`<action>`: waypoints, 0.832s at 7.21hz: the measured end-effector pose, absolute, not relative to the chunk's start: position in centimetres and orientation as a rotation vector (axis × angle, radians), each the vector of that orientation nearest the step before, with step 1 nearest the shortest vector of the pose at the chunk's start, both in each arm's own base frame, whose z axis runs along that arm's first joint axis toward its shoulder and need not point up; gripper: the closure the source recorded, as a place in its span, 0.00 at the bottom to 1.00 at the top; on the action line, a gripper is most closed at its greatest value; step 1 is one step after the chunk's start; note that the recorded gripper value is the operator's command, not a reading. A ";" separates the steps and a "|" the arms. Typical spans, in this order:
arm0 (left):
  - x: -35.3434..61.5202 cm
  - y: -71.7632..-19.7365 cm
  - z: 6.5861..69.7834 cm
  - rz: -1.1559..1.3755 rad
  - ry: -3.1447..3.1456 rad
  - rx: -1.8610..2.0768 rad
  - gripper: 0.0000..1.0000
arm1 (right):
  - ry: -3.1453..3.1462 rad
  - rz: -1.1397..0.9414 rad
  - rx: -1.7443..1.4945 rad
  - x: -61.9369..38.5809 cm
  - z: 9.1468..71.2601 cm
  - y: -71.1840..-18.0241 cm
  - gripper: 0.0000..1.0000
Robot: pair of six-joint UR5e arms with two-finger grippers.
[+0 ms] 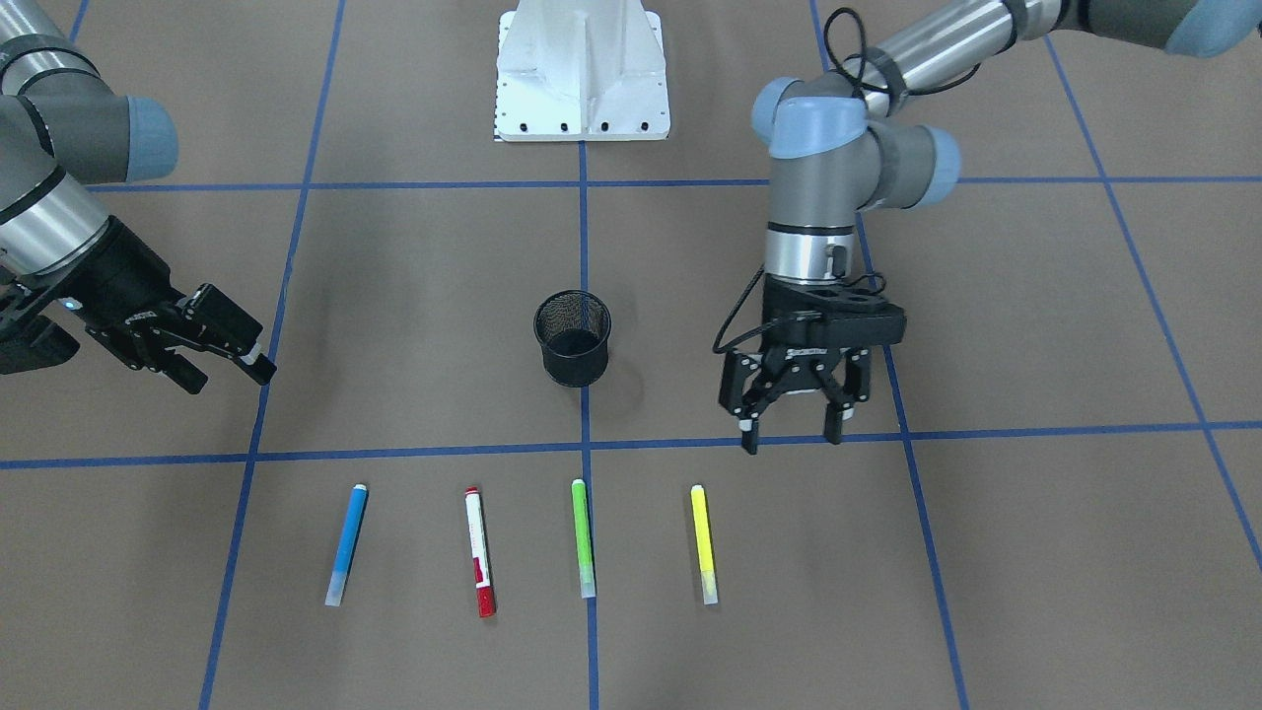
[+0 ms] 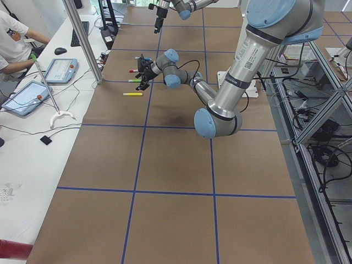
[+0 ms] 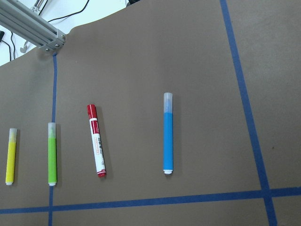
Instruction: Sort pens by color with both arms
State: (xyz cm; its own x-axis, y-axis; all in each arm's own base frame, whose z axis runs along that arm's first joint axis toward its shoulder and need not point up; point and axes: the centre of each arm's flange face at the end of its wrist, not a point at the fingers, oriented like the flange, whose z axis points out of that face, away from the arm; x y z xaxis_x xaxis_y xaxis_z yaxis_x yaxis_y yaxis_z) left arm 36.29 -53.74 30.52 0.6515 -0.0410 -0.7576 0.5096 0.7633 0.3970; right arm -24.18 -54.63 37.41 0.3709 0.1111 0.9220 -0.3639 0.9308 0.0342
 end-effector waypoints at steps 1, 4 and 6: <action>30.4 -53.3 34.3 -0.218 0.765 0.592 0.00 | -1.126 0.312 0.262 -22.6 38.9 -55.4 0.01; 16.8 -50.7 47.0 0.080 0.640 0.437 0.00 | -0.907 0.146 0.304 -16.6 45.7 -56.3 0.01; 11.8 -49.3 50.5 0.145 0.704 0.246 0.00 | -0.807 -0.018 0.274 -13.0 51.1 -54.5 0.01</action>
State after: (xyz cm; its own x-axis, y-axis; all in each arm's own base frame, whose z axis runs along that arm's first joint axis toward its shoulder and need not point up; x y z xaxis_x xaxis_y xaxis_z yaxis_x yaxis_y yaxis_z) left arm 11.79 -49.30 50.49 0.7539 0.2136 -0.6213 -0.0489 0.9613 0.2712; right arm -13.00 -54.46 51.07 0.6935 -0.1196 0.7105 -0.0882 0.9646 0.2484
